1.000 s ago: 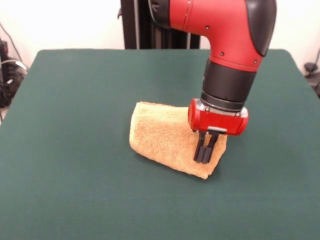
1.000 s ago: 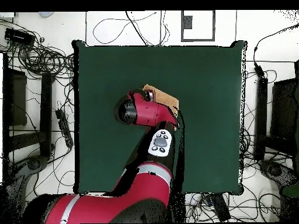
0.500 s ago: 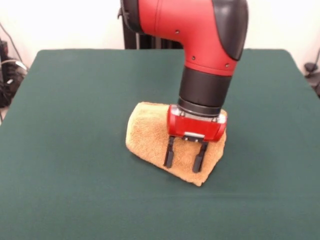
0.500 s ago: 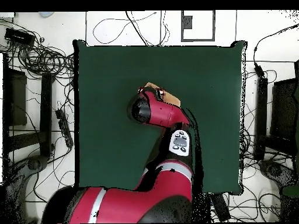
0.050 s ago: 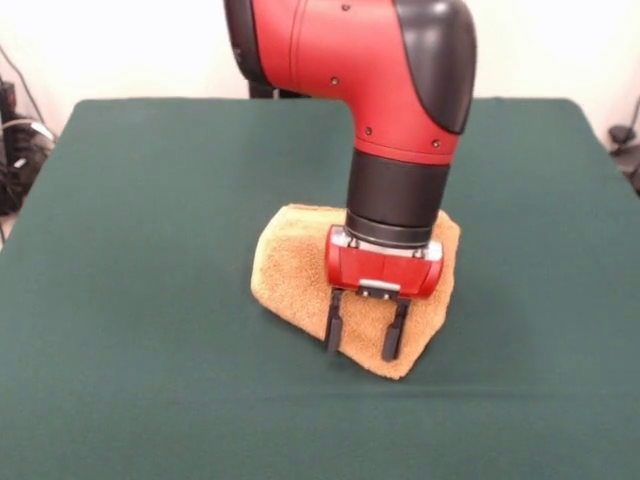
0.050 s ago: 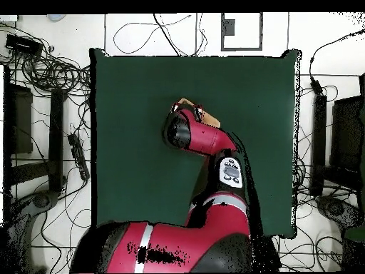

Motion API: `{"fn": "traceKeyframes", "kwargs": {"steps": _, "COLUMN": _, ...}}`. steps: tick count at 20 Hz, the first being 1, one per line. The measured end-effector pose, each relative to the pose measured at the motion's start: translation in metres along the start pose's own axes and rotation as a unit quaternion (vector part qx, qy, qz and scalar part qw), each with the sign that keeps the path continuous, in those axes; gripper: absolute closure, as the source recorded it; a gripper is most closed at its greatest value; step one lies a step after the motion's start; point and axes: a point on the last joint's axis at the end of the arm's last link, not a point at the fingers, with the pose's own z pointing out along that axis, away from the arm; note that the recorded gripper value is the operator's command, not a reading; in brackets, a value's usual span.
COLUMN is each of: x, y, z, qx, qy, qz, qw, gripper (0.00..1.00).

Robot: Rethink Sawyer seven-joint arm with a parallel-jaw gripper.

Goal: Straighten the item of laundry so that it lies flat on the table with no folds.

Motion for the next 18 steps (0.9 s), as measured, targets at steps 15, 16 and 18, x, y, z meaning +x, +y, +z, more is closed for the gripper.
{"fn": "traceKeyframes", "kwargs": {"steps": 15, "x": -0.005, "y": 0.009, "z": 0.005, "qx": -0.023, "qy": -0.007, "qz": 0.010, "qw": 0.9997, "gripper": 1.00}}
{"fn": "traceKeyframes", "kwargs": {"steps": 16, "x": -0.005, "y": 0.009, "z": 0.005, "qx": -0.023, "qy": -0.006, "qz": 0.010, "qw": 0.9997, "gripper": 1.00}}
{"fn": "traceKeyframes", "kwargs": {"steps": 18, "x": -0.005, "y": 0.009, "z": 0.005, "qx": -0.023, "qy": -0.006, "qz": 0.010, "qw": 0.9997, "gripper": 1.00}}
